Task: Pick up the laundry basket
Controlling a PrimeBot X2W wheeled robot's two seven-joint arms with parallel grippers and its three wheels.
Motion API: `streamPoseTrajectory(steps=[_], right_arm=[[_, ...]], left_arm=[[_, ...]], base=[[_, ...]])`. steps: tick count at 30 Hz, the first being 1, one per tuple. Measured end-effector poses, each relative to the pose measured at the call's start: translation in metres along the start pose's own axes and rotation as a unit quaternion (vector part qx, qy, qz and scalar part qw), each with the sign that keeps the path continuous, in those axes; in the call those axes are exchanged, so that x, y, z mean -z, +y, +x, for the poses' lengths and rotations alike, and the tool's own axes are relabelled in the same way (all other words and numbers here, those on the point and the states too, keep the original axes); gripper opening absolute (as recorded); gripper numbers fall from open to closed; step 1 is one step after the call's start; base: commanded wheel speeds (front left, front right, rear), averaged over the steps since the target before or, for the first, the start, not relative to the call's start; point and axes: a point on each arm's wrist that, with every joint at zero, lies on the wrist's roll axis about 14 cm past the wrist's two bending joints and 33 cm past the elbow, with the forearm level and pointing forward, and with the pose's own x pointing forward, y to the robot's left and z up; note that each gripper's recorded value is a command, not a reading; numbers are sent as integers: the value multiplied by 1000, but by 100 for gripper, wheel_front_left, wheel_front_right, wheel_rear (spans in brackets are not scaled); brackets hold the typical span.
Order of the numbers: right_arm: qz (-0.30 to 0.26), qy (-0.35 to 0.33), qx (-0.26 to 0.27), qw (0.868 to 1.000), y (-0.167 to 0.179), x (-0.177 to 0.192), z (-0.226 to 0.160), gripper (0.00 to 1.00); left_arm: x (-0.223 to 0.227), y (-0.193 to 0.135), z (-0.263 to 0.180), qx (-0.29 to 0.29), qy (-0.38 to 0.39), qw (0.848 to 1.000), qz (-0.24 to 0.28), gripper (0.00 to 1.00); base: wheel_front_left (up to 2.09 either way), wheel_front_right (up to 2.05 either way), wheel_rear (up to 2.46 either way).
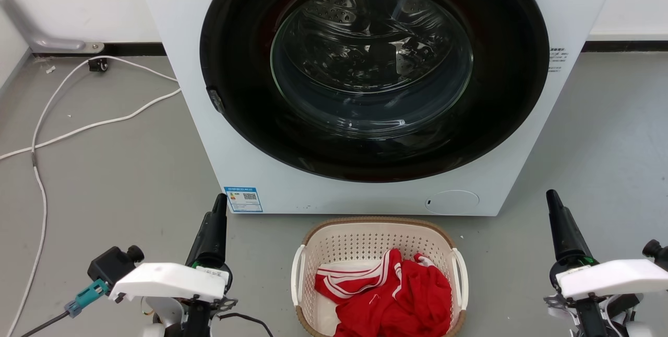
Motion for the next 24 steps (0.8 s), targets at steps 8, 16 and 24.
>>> streamPoseTrajectory(steps=[8, 16, 24], right_arm=[[-95, 0, -16, 995, 9, 2, 1, 100], [-163, 3, -24, 986, 12, 4, 1, 100], [-231, 8, -26, 973, 13, 6, 1, 100]], left_arm=[[4, -9, 1, 16, 2, 997, 81, 100], [12, -17, 2, 32, 9, 987, 157, 100], [19, -21, 3, 42, 15, 974, 224, 100]], base=[[0, 0, 0], [0, 0, 0], [0, 0, 0]])
